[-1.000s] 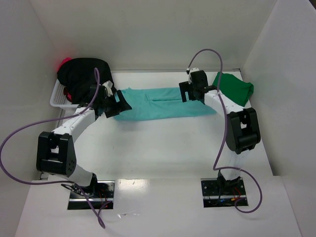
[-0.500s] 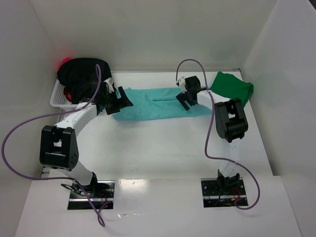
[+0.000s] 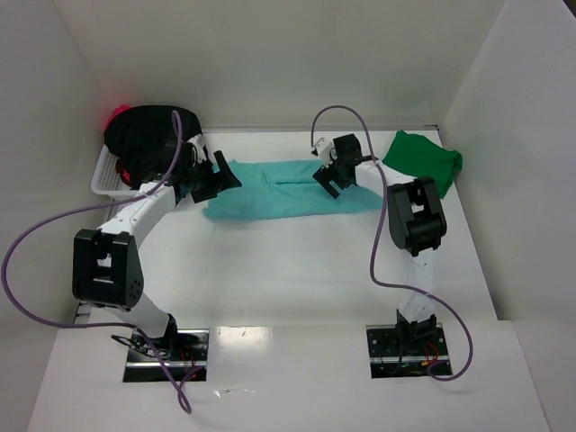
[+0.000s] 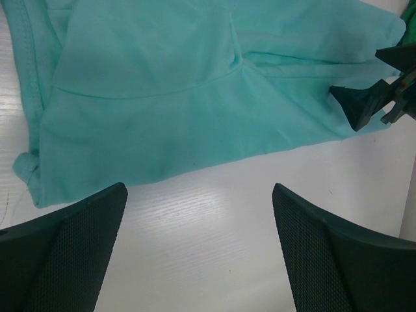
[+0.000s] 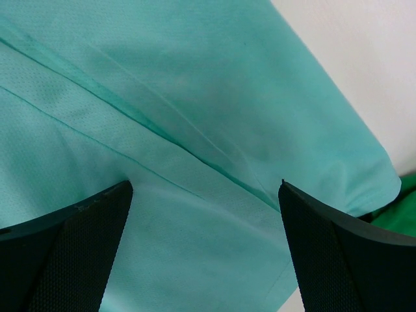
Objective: Fold and stack the t-shirts
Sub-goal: Rotate the tshirt 90 degrees
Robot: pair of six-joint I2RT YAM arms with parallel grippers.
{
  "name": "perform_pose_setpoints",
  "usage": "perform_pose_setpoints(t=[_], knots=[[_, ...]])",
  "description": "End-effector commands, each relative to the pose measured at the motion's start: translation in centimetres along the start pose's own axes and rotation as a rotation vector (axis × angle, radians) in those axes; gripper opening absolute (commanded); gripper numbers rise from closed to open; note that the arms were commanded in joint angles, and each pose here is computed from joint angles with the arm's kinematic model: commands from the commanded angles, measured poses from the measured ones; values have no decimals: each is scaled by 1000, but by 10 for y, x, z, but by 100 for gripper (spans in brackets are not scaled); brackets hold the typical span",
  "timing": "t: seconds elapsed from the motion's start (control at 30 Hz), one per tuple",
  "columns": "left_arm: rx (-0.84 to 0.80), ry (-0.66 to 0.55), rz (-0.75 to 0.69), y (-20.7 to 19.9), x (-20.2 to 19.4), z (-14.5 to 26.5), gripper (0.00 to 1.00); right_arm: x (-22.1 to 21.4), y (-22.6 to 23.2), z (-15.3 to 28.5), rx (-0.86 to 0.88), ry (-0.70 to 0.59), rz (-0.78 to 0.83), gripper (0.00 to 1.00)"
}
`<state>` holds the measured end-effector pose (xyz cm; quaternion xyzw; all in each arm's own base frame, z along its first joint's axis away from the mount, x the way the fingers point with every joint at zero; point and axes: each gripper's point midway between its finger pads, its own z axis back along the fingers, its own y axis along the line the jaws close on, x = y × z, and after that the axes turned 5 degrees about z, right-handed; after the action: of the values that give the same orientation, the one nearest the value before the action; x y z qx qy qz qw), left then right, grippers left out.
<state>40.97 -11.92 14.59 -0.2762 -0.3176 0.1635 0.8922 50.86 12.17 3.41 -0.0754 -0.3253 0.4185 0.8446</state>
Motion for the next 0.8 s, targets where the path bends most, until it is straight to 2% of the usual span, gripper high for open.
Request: perform_pose_setpoints(t=[0.0, 0.2, 0.4, 0.63, 0.77], knots=[[-12, -16, -33, -6, 11, -1, 100, -4, 52, 1, 129, 25, 39, 100], [-1, -26, -45, -9, 25, -8, 100, 17, 87, 21, 208, 20, 73, 100], [102, -27, -40, 14, 30, -26, 100, 15, 128, 47, 244, 54, 74, 100], [188, -16, 9, 39, 23, -47, 100, 32, 173, 93, 301, -13, 13, 100], [228, -18, 30, 52, 18, -55, 100, 32, 218, 112, 379, -30, -38, 100]])
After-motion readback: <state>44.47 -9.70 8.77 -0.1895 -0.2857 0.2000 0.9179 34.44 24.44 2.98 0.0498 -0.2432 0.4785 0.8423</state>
